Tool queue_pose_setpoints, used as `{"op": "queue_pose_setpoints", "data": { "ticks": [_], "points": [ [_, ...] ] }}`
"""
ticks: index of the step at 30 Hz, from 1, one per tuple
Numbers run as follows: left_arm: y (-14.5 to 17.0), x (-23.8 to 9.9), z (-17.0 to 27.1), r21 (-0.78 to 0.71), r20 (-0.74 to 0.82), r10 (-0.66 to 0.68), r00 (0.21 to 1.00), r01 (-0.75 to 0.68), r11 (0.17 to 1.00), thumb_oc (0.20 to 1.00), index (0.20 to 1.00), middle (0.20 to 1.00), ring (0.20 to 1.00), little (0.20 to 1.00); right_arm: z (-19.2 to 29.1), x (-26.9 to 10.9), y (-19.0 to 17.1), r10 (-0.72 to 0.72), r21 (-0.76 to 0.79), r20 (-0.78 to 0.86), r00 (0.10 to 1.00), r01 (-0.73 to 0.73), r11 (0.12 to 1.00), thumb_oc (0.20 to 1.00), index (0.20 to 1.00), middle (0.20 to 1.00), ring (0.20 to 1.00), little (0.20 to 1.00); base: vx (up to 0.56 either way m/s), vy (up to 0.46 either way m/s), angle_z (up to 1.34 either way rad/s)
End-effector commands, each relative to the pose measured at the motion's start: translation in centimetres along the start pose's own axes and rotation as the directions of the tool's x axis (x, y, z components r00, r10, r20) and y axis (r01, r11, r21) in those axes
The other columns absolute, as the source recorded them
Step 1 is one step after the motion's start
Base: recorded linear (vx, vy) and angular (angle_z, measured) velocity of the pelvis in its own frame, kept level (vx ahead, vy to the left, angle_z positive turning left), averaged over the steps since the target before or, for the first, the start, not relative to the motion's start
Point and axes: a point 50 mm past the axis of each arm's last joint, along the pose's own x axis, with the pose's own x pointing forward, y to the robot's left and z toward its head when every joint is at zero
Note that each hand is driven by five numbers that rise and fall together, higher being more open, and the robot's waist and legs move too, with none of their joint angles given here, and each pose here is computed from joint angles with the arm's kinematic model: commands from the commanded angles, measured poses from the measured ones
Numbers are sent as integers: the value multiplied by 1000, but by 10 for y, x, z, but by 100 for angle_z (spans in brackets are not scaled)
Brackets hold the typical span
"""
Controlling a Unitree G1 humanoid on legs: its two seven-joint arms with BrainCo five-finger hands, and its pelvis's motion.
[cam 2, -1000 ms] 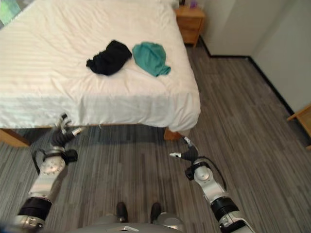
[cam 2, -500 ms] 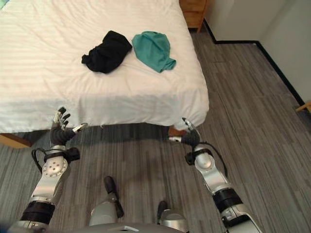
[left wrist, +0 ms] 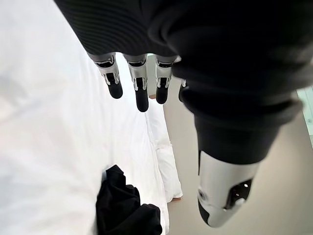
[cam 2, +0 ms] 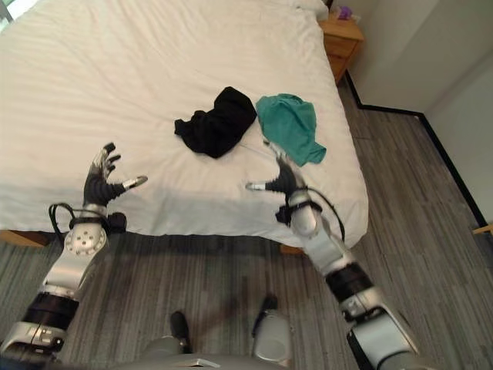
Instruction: Pick up bed clothes into laundry basket.
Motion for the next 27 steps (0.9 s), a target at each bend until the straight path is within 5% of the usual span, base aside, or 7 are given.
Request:
{"op": "queue_pose_setpoints", "data": {
  "ticks": [1, 7, 27],
  "points": [
    [-3, 24, 38, -2, 172, -20, 985, 20, 1000, 1000, 1000, 1000, 1000, 1000, -8, 24, -37, -146, -182, -37, 989, 137, 974, 1000, 1000, 1000, 1000, 1000, 279, -150, 46],
    [-11, 53, 64, -39, 222, 31, 974, -23, 999, 1000, 1000, 1000, 1000, 1000, -7, 48, -81, -282, -298, -59, 958, 253, 920, 1000, 1000, 1000, 1000, 1000, 195, -103, 26],
    [-39, 93, 96, 41, 232, -6, 973, -4, 999, 1000, 1000, 1000, 1000, 1000, 46, 109, -91, -217, -428, -4, 976, 195, 883, 1000, 1000, 1000, 1000, 1000, 62, -79, 3]
  ]
}}
